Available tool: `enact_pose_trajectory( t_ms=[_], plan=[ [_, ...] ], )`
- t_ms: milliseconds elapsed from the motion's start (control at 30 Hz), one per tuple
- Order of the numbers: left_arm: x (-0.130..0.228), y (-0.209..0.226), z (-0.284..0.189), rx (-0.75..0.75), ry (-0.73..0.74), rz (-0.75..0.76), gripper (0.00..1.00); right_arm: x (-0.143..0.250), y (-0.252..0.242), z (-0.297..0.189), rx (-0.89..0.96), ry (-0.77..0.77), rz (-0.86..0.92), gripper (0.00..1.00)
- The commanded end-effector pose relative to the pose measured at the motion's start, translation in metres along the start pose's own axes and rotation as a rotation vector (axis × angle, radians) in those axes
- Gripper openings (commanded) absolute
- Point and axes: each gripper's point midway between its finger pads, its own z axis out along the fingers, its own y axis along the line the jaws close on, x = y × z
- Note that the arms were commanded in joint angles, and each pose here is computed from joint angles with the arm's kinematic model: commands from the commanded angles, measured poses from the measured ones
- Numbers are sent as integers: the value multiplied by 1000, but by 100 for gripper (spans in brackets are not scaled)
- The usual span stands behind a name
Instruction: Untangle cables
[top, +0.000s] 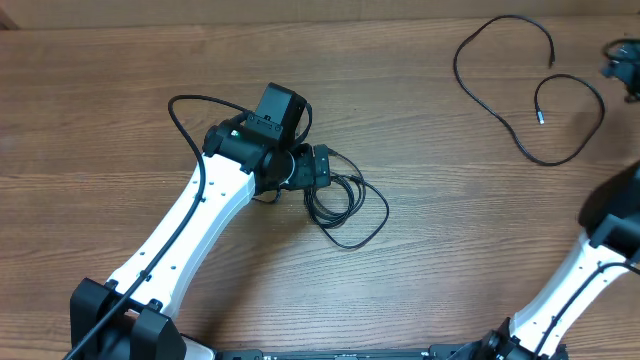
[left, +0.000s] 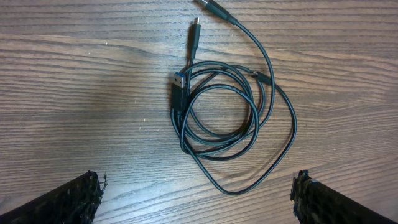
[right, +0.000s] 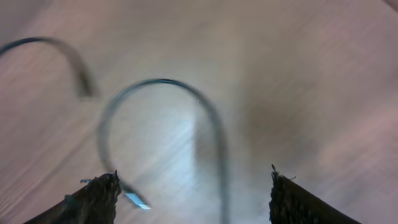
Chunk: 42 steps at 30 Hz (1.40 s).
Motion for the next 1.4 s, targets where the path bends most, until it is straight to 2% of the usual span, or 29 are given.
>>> enact_pose_trajectory(
  t_ms=[0,267,433,567,633,767,967,1033,1100,1167,1367],
  plan=[
    [-2,4,0,-14,-8,-12,100,11,-29,12,53,55,117,78],
    [-2,4,0,-14,-8,-12,99,54,-36,52,66,173,117,77],
    [-2,4,0,-14,-8,-12,100,73,-36,73,71,200,110,77],
    [-2,4,0,-14,-8,-12,100,85,-39,87,74,213,110,73],
    [-2,4,0,-14,-8,-12,100,93,-39,95,75,221,108,66],
    [-2,4,0,-14,-8,-12,99,101,-40,104,75,224,105,59],
    [-2,4,0,-14,-9,-12,100,102,-38,110,69,209,103,38],
    [-2,4,0,-14,-8,-12,100,102,-38,111,68,207,101,28],
    [-2,4,0,-14,-8,-12,99,103,-36,113,66,204,98,13],
    [-2,4,0,-14,-8,-12,99,103,-35,114,64,200,95,6],
    [-2,4,0,-14,-8,-12,99,83,-28,108,43,145,94,4]
  ],
)
